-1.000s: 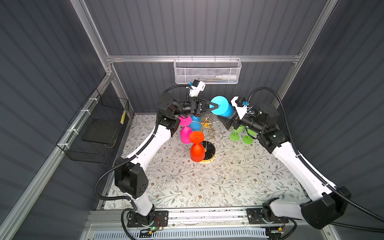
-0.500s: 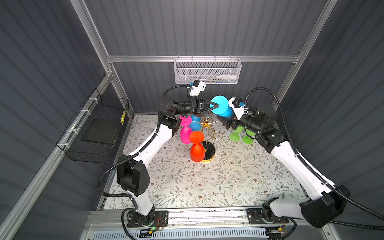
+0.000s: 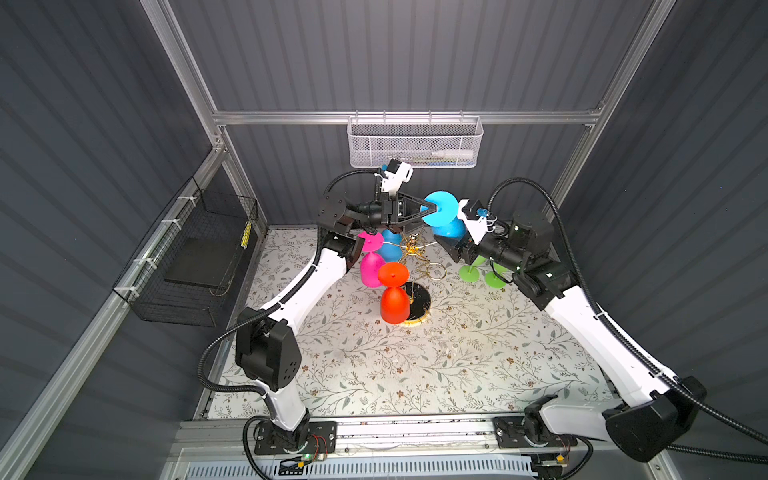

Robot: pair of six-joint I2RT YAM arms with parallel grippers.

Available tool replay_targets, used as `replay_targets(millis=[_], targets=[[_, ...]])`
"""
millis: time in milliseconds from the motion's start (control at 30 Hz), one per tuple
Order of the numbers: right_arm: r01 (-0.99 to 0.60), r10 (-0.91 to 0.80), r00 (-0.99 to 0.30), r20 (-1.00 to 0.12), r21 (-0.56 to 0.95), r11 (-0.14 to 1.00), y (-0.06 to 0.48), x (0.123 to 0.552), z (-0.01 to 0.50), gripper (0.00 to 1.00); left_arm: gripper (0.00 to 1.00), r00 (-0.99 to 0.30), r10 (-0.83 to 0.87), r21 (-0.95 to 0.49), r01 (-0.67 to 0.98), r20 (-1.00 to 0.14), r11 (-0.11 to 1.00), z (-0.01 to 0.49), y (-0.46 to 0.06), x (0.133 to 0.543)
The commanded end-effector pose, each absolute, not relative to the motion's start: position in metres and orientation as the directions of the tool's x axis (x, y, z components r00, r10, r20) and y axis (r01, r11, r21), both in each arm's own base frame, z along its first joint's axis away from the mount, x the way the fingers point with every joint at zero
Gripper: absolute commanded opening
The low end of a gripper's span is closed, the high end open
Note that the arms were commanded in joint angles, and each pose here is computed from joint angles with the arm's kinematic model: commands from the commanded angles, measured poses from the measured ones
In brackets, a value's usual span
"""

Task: Take the wine glass off the wine glass rack
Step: Pick up the wine glass from the wine glass rack.

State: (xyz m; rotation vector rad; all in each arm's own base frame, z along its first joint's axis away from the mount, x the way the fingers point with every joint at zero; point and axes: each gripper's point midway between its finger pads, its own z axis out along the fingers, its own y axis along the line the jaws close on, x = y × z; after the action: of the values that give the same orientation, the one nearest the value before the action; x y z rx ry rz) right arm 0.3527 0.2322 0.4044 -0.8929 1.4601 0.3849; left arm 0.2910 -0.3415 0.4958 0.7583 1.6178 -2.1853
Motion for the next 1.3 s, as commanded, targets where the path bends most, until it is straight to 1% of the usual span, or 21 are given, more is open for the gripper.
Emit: replay_targets(millis=[0,33,67,133,200,267,333,367,433,500,567,667,733,800,833,933,967,1167,1267], targets=[[-0.706,-0.265,0.109,-0.958,-0.262,0.658,0.225,0.341,0.417,0.65,0.67,-0.752,0.036,-0.72,0.614,-0.658,-0.322,0.507,-0.338,0.286],[-0.709,-0.262,0.096,-0.96,-0.251,0.659,0.224,0.338,0.418,0.64,0.67,-0.755,0.03,-0.724,0.615,-0.655,-0.312,0.507,-0.336,0.289],[-0.679,-0.268,0.073,-0.961,-0.244,0.692,0.216,0.34,0.418,0.63,0.68,-0.739,0.009,-0.707,0.641,-0.674,-0.3,0.505,-0.335,0.293],[-0.667,-0.268,0.036,-0.963,-0.223,0.711,0.209,0.336,0.418,0.61,0.7,-0.731,-0.024,-0.702,0.663,-0.682,-0.261,0.502,-0.331,0.305],[-0.66,-0.261,-0.009,-0.965,-0.19,0.727,0.204,0.329,0.419,0.59,0.7,-0.713,-0.071,-0.691,0.697,-0.698,-0.191,0.495,-0.328,0.321],[-0.658,-0.249,-0.063,-0.966,-0.147,0.739,0.198,0.322,0.419,0.57,0.71,-0.663,-0.121,-0.66,0.748,-0.739,-0.064,0.484,-0.327,0.339],[-0.657,-0.241,-0.122,-0.963,-0.104,0.747,0.194,0.313,0.417,0.56,0.72,-0.55,-0.169,-0.57,0.815,-0.818,0.108,0.476,-0.322,0.354],[-0.656,-0.238,-0.153,-0.959,-0.081,0.75,0.191,0.308,0.415,0.56,0.73,-0.458,-0.183,-0.489,0.851,-0.87,0.195,0.477,-0.319,0.358],[-0.654,-0.226,-0.199,-0.954,-0.042,0.755,0.189,0.302,0.413,0.56,0.75,-0.282,-0.197,-0.335,0.879,-0.939,0.339,0.477,-0.315,0.365],[-0.661,-0.21,-0.233,-0.95,-0.004,0.751,0.189,0.295,0.412,0.55,0.76,-0.11,-0.199,-0.189,0.877,-0.974,0.442,0.481,-0.312,0.369],[-0.666,-0.2,-0.26,-0.945,0.026,0.745,0.19,0.291,0.409,0.54,0.75,0.014,-0.175,-0.077,0.864,-0.984,0.498,0.483,-0.312,0.37],[-0.665,-0.193,-0.295,-0.936,0.055,0.745,0.19,0.289,0.405,0.52,0.74,0.165,-0.093,0.099,0.866,-0.982,0.49,0.479,-0.32,0.361],[-0.673,-0.197,-0.317,-0.928,0.074,0.736,0.192,0.286,0.403,0.5,0.7,0.346,-0.06,0.278,0.836,-0.936,0.473,0.482,-0.322,0.349],[-0.681,-0.2,-0.336,-0.92,0.091,0.727,0.194,0.283,0.401,0.5,0.68,0.47,-0.057,0.393,0.793,-0.881,0.465,0.486,-0.322,0.338],[-0.682,-0.2,-0.343,-0.918,0.097,0.725,0.194,0.282,0.4,0.5,0.68,0.48,-0.033,0.414,0.788,-0.877,0.456,0.473,-0.324,0.339],[-0.679,-0.199,-0.359,-0.912,0.109,0.726,0.194,0.281,0.399,0.49,0.66,0.532,0.006,0.479,0.757,-0.847,0.444,0.472,-0.327,0.34],[-0.703,-0.197,-0.362,-0.911,0.128,0.7,0.199,0.276,0.4,0.48,0.66,0.548,0.009,0.494,0.748,-0.837,0.444,0.471,-0.327,0.342],[-0.712,-0.191,-0.382,-0.904,0.157,0.684,0.203,0.273,0.398,0.47,0.65,0.613,-0.026,0.54,0.714,-0.79,0.446,0.479,-0.328,0.337],[-0.712,-0.185,-0.388,-0.903,0.166,0.682,0.204,0.274,0.398,0.46,0.64,0.646,-0.036,0.574,0.701,-0.763,0.423,0.477,-0.33,0.331]])
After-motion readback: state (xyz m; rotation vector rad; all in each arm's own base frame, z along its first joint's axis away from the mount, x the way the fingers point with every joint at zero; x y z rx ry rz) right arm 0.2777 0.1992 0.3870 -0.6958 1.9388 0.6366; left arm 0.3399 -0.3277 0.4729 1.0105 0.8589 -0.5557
